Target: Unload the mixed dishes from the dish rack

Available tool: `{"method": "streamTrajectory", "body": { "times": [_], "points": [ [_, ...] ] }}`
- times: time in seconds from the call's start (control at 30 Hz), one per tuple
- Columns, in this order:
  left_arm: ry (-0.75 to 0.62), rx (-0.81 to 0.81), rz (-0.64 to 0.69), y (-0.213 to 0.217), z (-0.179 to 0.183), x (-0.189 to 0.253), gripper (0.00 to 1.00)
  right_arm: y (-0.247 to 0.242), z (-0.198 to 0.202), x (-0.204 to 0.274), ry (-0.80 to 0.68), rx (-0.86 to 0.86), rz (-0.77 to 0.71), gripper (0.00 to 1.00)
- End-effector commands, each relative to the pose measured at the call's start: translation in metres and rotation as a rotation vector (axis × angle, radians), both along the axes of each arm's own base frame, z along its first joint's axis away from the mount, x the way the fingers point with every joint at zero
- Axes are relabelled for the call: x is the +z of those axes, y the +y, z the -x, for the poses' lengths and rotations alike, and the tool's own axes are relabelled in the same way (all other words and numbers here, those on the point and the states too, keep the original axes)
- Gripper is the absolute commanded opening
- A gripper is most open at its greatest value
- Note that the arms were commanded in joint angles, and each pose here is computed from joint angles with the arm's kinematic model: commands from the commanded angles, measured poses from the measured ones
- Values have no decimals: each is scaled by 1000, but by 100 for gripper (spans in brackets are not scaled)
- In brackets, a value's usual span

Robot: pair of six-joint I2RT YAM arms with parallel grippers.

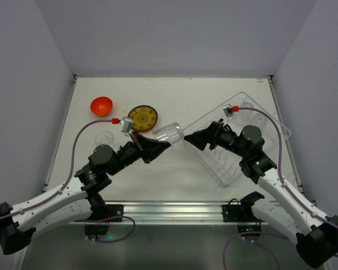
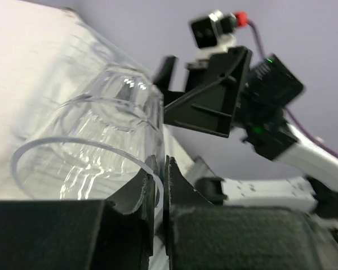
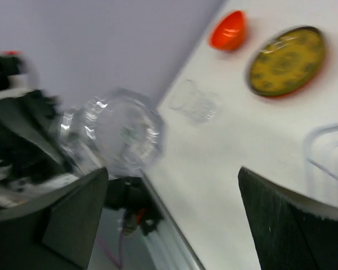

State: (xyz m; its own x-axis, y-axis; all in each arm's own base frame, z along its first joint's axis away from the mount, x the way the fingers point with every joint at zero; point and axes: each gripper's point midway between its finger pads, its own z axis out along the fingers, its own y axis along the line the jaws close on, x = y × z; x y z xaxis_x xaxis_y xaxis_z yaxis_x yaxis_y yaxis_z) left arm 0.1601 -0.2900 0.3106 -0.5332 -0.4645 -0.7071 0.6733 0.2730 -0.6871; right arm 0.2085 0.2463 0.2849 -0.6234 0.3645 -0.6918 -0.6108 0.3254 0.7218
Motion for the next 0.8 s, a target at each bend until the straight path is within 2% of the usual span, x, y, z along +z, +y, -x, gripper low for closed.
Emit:
{"method": "streamTrajectory", "body": {
  "times": [0.0,0.03,0.07,0.1,0.17,0.2,0.23,0.27,0.3,0.37,0.47,0.57,0.63,0.77],
  "points": [
    [62,455,-288,76,-48,-3,0,-63,-63,-11,35,-479,278,99],
    [156,516,-468,98,-46,-40,0,-91,-74,-22,47,-619,389,99],
    [201,584,-539,114,-48,-47,0,-103,-79,-19,37,-674,421,99],
    [256,657,-666,132,-49,-55,0,-111,-81,-15,21,-710,439,99],
    [280,651,-791,134,-51,-62,0,-126,-87,-21,15,-789,481,99],
    [302,614,-925,128,-53,-70,0,-130,-87,-32,38,-804,495,99],
    [315,594,-999,124,-56,-76,0,-130,-89,-36,42,-809,496,99],
    [365,567,-1184,128,-56,-102,0,-130,-89,-52,64,-803,523,99],
    [365,567,-1209,124,-62,-93,0,-131,-90,-57,74,-806,531,99],
    [391,537,-1348,124,-71,-112,0,-132,-91,-59,80,-809,543,99],
    [428,439,-1413,123,-81,-130,0,-136,-88,-56,65,-823,546,99],
    [490,367,-1415,130,-95,-155,0,-143,-85,-51,51,-853,532,99],
    [497,352,-1415,130,-103,-162,0,-145,-83,-47,40,-865,518,99],
    [545,297,-1509,134,-108,-183,0,-148,-80,-43,30,-880,498,99]
  ]
}}
